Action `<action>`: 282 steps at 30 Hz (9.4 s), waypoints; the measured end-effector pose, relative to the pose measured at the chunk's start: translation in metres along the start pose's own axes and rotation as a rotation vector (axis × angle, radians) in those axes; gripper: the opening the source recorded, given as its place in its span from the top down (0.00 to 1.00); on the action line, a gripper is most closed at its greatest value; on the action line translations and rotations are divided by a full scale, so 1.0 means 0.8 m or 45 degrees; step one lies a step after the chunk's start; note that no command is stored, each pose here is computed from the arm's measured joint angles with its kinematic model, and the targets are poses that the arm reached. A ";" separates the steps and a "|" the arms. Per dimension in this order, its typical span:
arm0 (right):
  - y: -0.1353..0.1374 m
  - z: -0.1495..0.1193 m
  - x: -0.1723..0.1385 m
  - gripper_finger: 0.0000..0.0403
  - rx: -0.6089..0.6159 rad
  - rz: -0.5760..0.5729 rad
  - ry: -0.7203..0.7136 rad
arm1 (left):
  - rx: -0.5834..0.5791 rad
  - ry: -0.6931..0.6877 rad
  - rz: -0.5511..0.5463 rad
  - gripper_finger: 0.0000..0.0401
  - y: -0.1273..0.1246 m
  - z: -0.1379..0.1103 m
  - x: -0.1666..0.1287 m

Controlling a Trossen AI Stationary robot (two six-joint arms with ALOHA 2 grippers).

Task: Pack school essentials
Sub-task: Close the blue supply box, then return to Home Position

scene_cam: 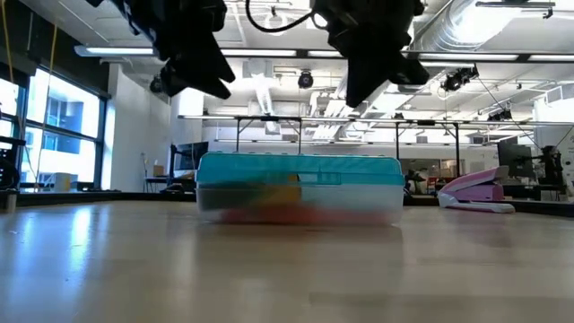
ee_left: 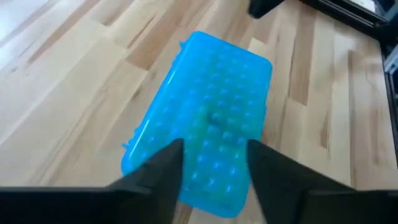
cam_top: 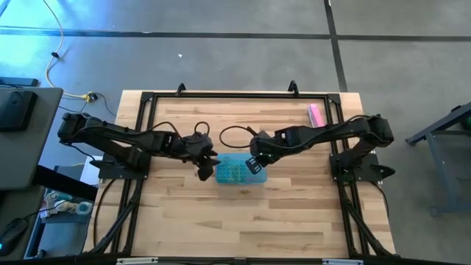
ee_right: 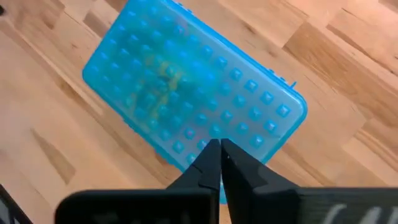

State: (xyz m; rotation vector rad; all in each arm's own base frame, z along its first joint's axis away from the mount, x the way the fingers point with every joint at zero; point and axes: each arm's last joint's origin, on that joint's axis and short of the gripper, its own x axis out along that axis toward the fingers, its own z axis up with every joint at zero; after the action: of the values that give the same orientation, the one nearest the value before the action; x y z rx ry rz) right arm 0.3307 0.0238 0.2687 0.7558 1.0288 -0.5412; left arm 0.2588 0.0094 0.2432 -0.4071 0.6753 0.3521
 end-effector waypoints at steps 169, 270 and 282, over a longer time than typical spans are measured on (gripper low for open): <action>-0.263 -0.176 -0.024 1.00 -0.547 0.884 -1.158 | 0.046 -0.888 -0.287 1.00 0.114 -0.159 -0.074; -0.263 -0.178 -0.007 1.00 -0.563 0.867 -1.171 | 0.027 -0.883 -0.293 1.00 0.114 -0.159 -0.074; -0.263 -0.178 -0.007 1.00 -0.563 0.867 -1.172 | 0.027 -0.883 -0.294 1.00 0.114 -0.159 -0.074</action>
State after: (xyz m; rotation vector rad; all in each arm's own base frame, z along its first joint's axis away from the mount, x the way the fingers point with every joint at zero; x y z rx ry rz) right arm 0.0986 0.0007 0.1671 0.3398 -0.0080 -0.0207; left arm 0.1083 0.0176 0.1698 -0.3095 -0.0460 0.2425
